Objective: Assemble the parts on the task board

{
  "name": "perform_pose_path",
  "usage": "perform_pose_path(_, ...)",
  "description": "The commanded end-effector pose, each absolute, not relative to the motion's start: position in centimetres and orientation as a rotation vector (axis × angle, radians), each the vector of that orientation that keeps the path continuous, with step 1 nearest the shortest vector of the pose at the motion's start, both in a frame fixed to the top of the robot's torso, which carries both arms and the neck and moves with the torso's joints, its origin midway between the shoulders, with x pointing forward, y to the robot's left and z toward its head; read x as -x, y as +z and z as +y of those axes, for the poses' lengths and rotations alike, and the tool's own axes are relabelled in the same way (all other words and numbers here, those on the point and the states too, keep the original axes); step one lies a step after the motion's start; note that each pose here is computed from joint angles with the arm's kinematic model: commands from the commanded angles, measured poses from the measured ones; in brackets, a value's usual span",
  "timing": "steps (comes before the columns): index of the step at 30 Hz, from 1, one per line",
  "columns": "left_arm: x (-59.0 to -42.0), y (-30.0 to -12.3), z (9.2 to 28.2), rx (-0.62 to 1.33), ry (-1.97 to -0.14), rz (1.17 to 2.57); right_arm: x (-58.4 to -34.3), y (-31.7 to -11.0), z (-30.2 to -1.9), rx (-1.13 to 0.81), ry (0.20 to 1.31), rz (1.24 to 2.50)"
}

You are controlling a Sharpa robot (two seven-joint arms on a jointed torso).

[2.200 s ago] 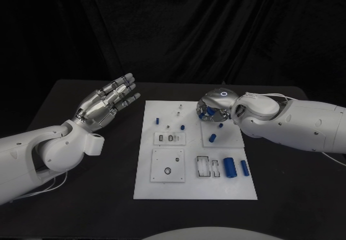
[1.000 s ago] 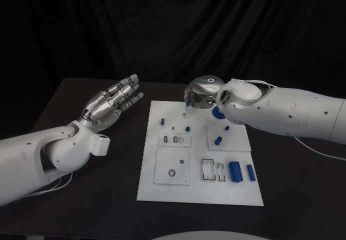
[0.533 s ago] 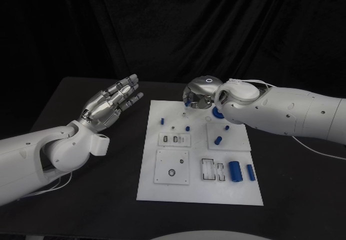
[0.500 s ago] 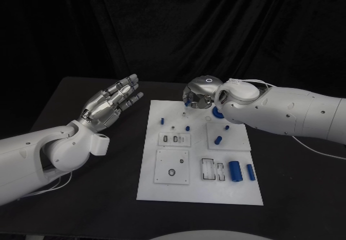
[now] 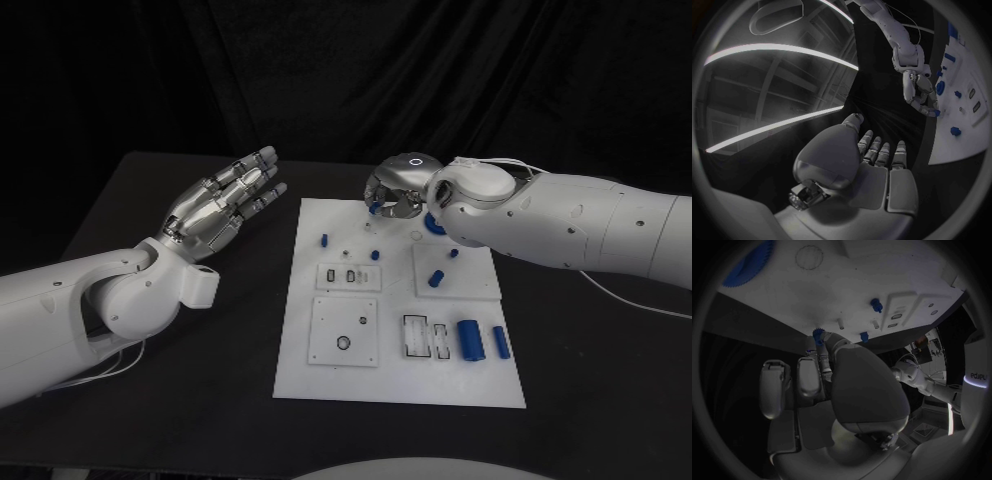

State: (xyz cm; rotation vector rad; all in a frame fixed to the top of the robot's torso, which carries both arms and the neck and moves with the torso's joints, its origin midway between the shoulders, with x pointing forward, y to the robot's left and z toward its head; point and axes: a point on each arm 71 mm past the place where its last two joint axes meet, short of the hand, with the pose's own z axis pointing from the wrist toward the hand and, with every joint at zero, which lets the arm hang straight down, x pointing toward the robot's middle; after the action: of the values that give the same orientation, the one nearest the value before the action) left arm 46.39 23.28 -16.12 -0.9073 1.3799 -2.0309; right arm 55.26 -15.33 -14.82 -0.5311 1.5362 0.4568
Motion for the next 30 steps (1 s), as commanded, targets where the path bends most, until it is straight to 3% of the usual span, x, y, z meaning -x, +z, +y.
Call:
perform_pose_path(1,-46.34,-16.0,23.07,0.897,-2.054,1.384,-55.43,-15.24,-15.44,0.525,0.435,1.562)
perform_pose_path(20,-46.46,-16.09,23.09,0.9,-2.051,1.395,-55.68,-16.07,-15.21,0.552,0.409,1.559)
perform_pose_path(30,-46.39,-16.1,23.46,0.905,-2.04,1.395,-55.52,-15.2,-16.02,0.524,0.419,1.492)
